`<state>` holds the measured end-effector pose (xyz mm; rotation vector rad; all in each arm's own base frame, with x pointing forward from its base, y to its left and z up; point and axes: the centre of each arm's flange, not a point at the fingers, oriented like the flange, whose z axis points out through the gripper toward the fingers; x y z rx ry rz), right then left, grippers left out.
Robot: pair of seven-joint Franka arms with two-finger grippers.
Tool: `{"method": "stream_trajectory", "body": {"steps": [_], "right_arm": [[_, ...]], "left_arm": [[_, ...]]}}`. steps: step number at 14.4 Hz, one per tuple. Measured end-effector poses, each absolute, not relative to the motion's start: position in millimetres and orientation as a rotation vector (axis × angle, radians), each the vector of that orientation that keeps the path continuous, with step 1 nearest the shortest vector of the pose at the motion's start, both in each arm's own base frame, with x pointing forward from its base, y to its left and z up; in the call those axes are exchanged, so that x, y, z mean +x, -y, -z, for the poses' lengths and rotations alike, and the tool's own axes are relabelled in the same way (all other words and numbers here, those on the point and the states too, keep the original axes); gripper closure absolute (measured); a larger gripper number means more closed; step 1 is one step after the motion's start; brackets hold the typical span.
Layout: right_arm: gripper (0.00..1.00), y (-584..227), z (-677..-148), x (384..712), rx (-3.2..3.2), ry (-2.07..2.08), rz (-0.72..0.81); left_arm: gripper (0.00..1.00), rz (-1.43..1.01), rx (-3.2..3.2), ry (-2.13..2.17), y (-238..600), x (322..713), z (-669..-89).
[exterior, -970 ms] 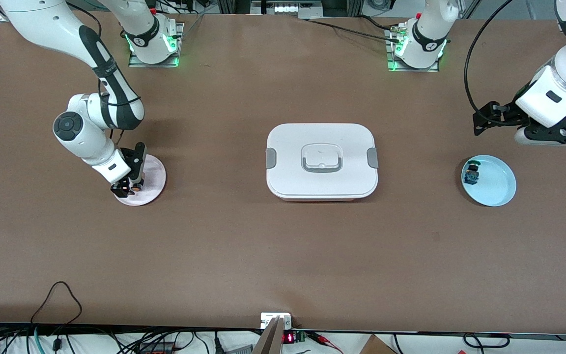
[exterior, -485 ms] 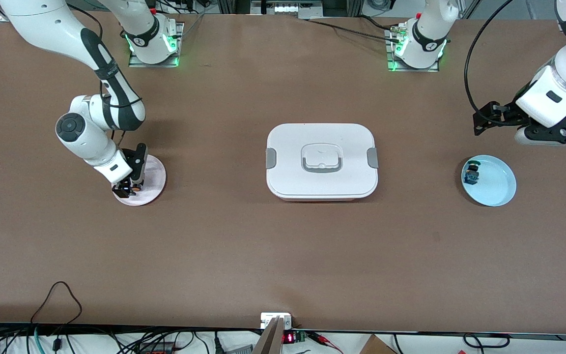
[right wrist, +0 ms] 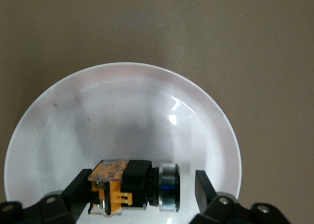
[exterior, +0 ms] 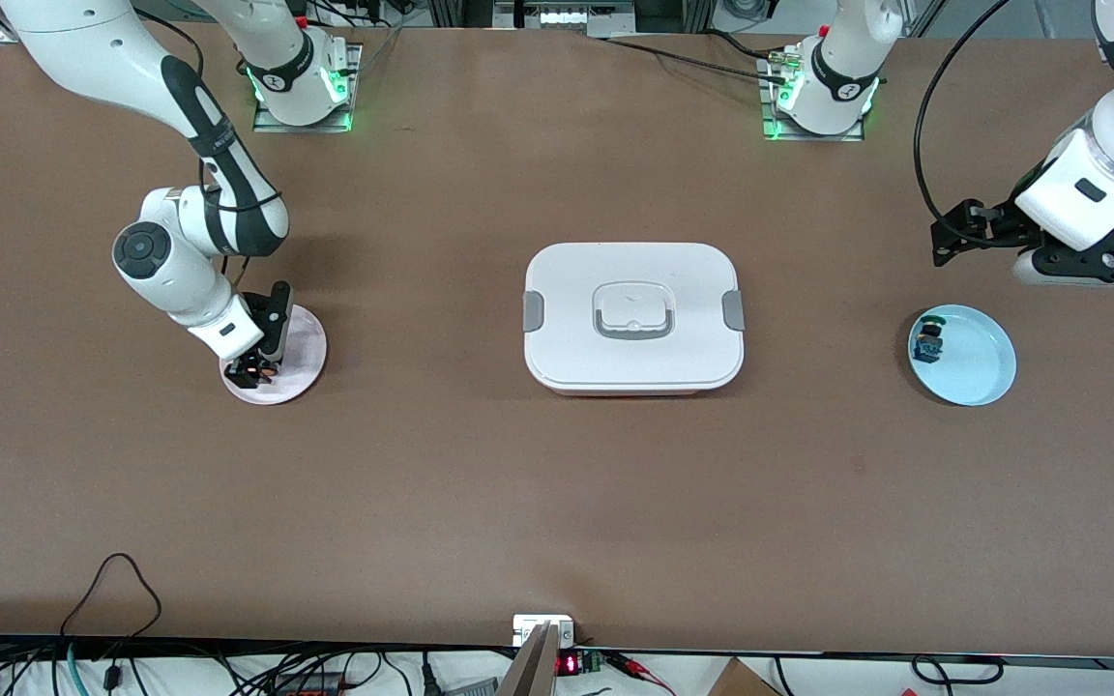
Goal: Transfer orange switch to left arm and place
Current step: 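Close the right gripper on the orange switch, then lift the switch over the box with the right gripper while the left gripper approaches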
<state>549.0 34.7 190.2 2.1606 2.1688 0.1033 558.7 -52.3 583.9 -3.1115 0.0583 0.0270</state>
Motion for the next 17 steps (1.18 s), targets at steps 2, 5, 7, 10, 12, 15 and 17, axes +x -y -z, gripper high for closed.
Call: {"method": "stream_trajectory", "body": {"steps": [2, 5, 7, 10, 12, 15, 17], "right_arm": [[0.28, -36.2, -190.6, 549.3, 2.156, -2.17, -0.108], [0.28, -36.3, -190.8, 549.5, 2.155, -2.169, -0.111], [0.28, -36.3, -190.8, 549.6, 2.154, -2.169, -0.111], [0.28, -36.8, -191.0, 549.7, 2.153, -2.169, -0.112], [0.28, -45.1, -192.5, 550.4, 2.142, -2.187, -0.119], [0.28, -70.9, -206.3, 558.2, 2.126, -2.258, -0.084], [0.28, -85.3, -228.8, 569.8, 2.134, -2.297, -0.045]], "left_arm": [[0.0, -0.027, -3.111, -0.058, 52.3, 558.7, -583.9], [0.0, -0.027, -3.111, -0.058, 52.3, 558.7, -583.9], [0.0, -0.027, -3.111, -0.058, 52.3, 558.7, -583.9], [0.0, -0.027, -3.111, -0.058, 52.3, 558.7, -583.9], [0.0, -0.027, -3.111, -0.058, 52.3, 558.7, -583.9], [0.0, -0.027, -3.111, -0.058, 52.3, 558.7, -583.9], [0.0, -0.027, -3.111, -0.058, 52.3, 558.7, -583.9]]}}
